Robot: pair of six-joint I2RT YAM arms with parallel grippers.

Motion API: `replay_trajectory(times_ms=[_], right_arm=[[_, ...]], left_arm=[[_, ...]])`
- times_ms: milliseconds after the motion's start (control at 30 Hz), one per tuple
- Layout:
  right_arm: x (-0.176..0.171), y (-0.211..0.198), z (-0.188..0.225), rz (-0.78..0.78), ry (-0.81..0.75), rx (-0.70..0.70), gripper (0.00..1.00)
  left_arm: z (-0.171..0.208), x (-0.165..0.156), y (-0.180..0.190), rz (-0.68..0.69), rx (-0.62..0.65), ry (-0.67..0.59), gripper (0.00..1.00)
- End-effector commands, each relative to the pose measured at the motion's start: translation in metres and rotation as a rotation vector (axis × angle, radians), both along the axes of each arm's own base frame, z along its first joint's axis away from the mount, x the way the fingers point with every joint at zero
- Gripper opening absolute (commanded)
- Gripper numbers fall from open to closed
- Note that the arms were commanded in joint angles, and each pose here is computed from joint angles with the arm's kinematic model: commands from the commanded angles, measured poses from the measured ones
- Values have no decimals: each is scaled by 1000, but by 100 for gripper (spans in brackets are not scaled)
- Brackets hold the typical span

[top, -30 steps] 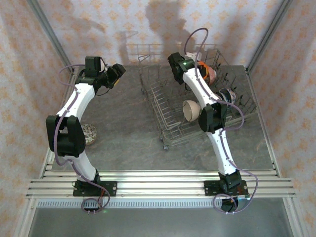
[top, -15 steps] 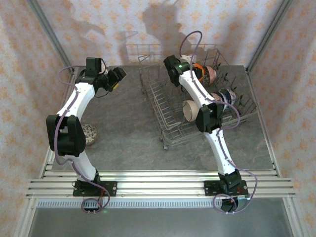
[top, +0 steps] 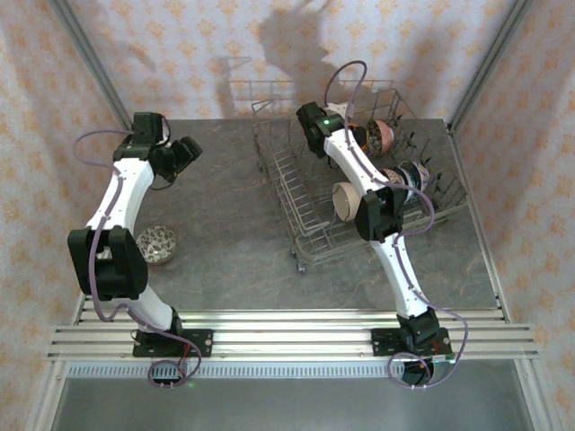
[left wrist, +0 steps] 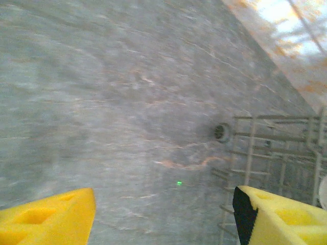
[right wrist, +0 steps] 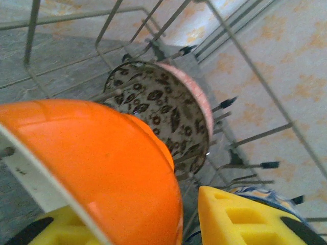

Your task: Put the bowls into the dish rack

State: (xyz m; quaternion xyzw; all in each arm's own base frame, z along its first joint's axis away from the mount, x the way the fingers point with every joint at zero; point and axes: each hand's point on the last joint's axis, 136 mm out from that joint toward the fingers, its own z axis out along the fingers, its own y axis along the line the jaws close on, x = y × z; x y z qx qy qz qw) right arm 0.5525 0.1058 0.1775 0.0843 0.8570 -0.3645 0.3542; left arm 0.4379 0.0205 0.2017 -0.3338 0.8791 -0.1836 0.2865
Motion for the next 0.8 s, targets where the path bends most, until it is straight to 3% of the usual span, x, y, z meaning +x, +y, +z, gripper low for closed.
replay_trajectory(times_ms=[0, 333, 567, 767], right_arm=[[-3, 16, 6, 39, -1, 88, 51], [-18, 19, 37, 59, -14, 99, 70], [-31, 23, 60, 76, -30, 114, 76], [-43, 36, 89, 121, -71, 115, 77]], left_arm=[[-11, -33, 24, 66, 89, 95, 74], [-61, -85, 66, 259, 8, 211, 77], [-95, -79, 56, 231, -76, 277, 77], [-111, -83, 55, 201, -66, 342, 77]])
